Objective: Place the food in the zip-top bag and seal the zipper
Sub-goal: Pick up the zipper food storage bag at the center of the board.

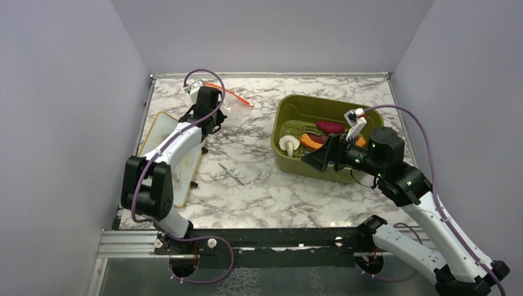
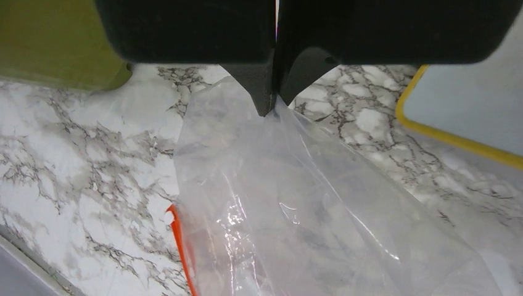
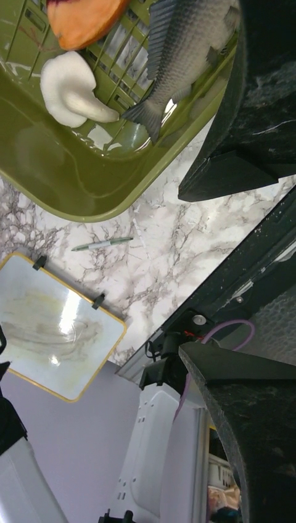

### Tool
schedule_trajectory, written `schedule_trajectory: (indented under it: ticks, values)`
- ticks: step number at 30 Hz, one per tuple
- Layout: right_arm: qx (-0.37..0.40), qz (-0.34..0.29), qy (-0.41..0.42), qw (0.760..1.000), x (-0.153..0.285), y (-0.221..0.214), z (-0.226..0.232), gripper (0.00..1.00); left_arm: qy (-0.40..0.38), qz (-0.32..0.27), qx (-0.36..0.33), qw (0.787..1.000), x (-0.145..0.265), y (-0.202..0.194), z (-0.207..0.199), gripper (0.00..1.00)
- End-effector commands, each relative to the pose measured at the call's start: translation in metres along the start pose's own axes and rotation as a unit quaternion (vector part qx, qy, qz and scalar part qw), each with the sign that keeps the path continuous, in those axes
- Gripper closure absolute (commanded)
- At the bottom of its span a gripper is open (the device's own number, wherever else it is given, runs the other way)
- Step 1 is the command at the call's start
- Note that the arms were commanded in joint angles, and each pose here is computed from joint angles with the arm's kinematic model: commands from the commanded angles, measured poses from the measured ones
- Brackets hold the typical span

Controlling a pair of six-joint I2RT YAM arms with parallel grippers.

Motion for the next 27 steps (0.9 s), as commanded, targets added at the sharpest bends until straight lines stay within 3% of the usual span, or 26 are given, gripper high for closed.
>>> schedule_trajectory:
  ticks: [1, 9, 16, 22, 27]
  values:
    - [0.017, -0.007, 0.038, 0.999, 0.001, 0.006, 0.008, 0.14, -0.016, -0.008, -0.059, 0.998, 0.043, 0.006, 0.015, 1.0]
    - [0.02, 0.002, 0.064, 0.998, -0.002, 0.009, 0.013, 0.16, -0.11, -0.021, -0.129, 0.985, 0.104, 0.01, 0.023, 1.0]
    - [0.02, 0.009, 0.068, 0.997, -0.007, 0.009, 0.013, 0.21, -0.191, 0.018, -0.167, 0.967, 0.156, -0.002, 0.035, 1.0]
    - [0.012, 0.016, 0.088, 0.996, -0.012, 0.007, 0.012, 0.26, -0.297, 0.043, -0.183, 0.936, 0.204, -0.012, 0.039, 1.0]
    - [0.007, 0.03, 0.09, 0.995, -0.015, 0.005, 0.012, 0.28, -0.423, 0.047, -0.192, 0.884, 0.247, -0.023, 0.042, 1.0]
Point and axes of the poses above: each gripper's point midway between its finger pads, its own x axis back along the fingers, its own z axis along the line the jaws close on, y = z × x, the point moved 10 cm from there along x, back along the fingers, and after that the axes turned 5 degrees about -x, right-handed, at the moved point
